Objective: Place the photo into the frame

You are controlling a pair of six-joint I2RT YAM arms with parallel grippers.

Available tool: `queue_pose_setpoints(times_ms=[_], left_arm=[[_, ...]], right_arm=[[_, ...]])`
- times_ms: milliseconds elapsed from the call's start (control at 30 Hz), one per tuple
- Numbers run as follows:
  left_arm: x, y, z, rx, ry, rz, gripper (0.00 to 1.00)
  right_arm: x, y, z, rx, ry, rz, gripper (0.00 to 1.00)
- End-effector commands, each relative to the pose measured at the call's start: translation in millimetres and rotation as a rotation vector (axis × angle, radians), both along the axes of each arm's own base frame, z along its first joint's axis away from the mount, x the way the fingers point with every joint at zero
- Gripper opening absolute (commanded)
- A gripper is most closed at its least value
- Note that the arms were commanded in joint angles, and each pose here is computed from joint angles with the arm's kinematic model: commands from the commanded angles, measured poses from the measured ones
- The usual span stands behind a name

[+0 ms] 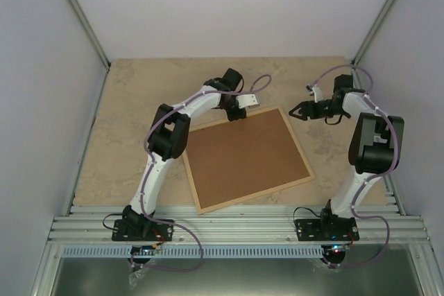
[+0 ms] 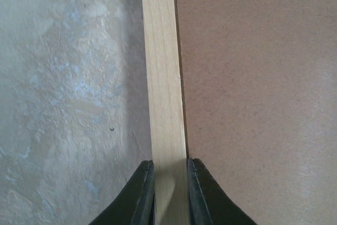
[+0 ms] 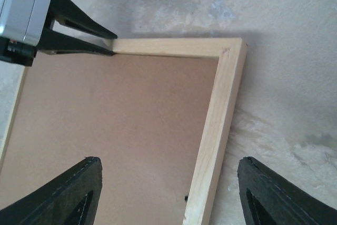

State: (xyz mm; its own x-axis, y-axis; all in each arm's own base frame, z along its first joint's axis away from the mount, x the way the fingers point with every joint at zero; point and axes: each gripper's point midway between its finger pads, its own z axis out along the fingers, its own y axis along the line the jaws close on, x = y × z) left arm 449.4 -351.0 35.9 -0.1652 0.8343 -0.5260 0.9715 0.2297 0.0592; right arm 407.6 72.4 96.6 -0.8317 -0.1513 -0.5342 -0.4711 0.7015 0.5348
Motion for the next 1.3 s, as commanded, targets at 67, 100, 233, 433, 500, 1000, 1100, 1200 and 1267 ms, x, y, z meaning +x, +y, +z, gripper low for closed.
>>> queue_pose_setpoints(times_ms=[67,100,233,433,500,1000,1100,1200,1267], left_arm=[[7,-27,102,-0.137,-0.327,-0.236,0.00],[5,-27,106,-0.141,-0.349,-0.253,0.00],[0,-31,113,-0.149,-0.408,-0.289,0.00],[5,-31,117,-0.156,-0.425,-0.262,0.00],[4,-31,118,-0.158,-0.428,-0.261,0.00],[16,-26,143,-0.194,-0.531,-0.158,0.00],[30,-18,159,-0.197,-0.554,-0.045,0.11],[42,-6,184,-0.227,-0.546,0.061,0.40],[49,4,202,-0.252,-0.522,0.127,0.57]], right_arm=[[13,12,27,0.105,-0.067,0.070,0.75],[16,14,30,0.105,-0.081,0.090,0.76],[23,12,12,0.070,-0.034,0.121,0.77],[0,30,-8,0.253,0.113,0.114,0.79],[-10,40,-9,0.349,0.148,0.136,0.76],[-11,57,22,0.601,0.174,0.142,0.19],[-7,56,37,0.608,0.140,0.146,0.07],[0,53,56,0.605,0.088,0.142,0.00],[5,50,71,0.598,0.041,0.141,0.01]])
